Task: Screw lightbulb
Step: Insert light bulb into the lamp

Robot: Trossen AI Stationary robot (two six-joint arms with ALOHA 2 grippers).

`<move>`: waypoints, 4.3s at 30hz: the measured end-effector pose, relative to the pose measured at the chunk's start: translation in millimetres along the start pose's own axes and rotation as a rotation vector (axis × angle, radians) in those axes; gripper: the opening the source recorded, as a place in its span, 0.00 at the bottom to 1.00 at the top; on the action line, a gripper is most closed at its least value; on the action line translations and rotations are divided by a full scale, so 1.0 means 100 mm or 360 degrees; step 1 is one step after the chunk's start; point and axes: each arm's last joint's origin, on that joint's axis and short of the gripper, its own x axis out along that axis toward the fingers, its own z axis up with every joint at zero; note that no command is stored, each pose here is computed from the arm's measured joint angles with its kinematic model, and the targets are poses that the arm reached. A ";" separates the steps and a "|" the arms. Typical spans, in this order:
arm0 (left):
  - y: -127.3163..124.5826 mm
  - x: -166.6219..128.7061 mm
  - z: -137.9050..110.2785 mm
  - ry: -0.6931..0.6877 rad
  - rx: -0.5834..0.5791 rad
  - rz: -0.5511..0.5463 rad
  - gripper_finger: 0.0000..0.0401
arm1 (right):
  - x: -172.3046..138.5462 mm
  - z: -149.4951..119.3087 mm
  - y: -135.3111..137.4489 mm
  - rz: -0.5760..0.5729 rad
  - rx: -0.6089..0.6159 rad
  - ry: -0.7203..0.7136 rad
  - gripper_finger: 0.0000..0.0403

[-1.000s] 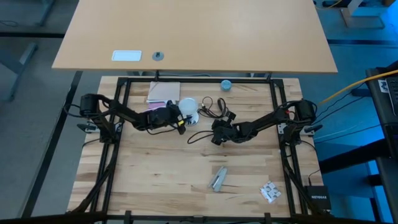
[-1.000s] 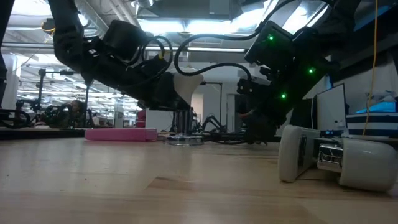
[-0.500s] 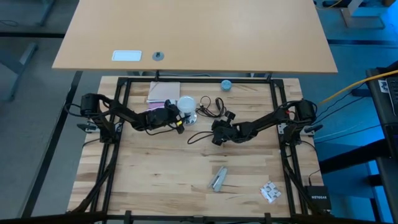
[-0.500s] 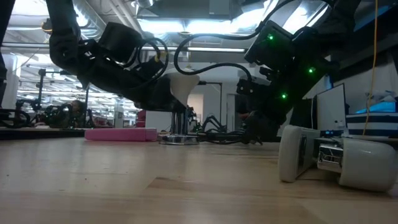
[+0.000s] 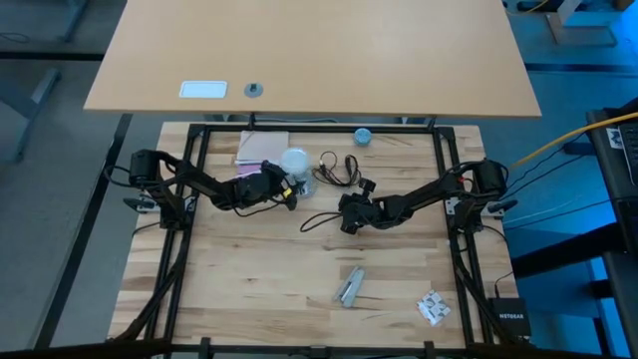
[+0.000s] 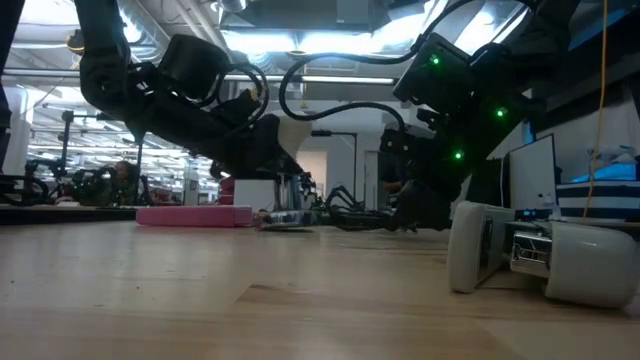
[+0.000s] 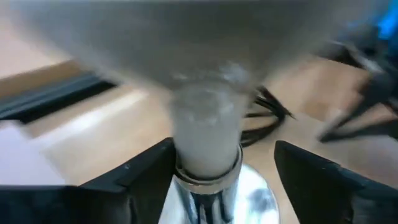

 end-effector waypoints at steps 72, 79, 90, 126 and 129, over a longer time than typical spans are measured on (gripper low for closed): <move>-0.80 -0.50 -0.22 0.0041 0.0200 -0.0806 0.62 | 0.07 0.21 0.24 0.0720 -0.0662 -0.0583 0.04; -0.80 -0.51 -0.20 0.0010 0.0184 -0.0805 0.62 | 0.14 0.20 0.30 0.0761 -0.0599 -0.0620 0.04; -0.78 -0.50 -0.17 -0.0071 0.0193 -0.0680 0.63 | 0.15 0.17 0.30 0.0774 -0.0541 -0.0551 0.04; -0.57 -0.59 -0.14 0.0465 -0.0352 -0.0522 0.63 | 0.16 0.14 0.30 0.0772 -0.0548 -0.0531 0.04; -0.58 -0.59 -0.11 0.0438 -0.0374 -0.0537 0.63 | 0.16 0.14 0.30 0.0772 -0.0548 -0.0532 0.04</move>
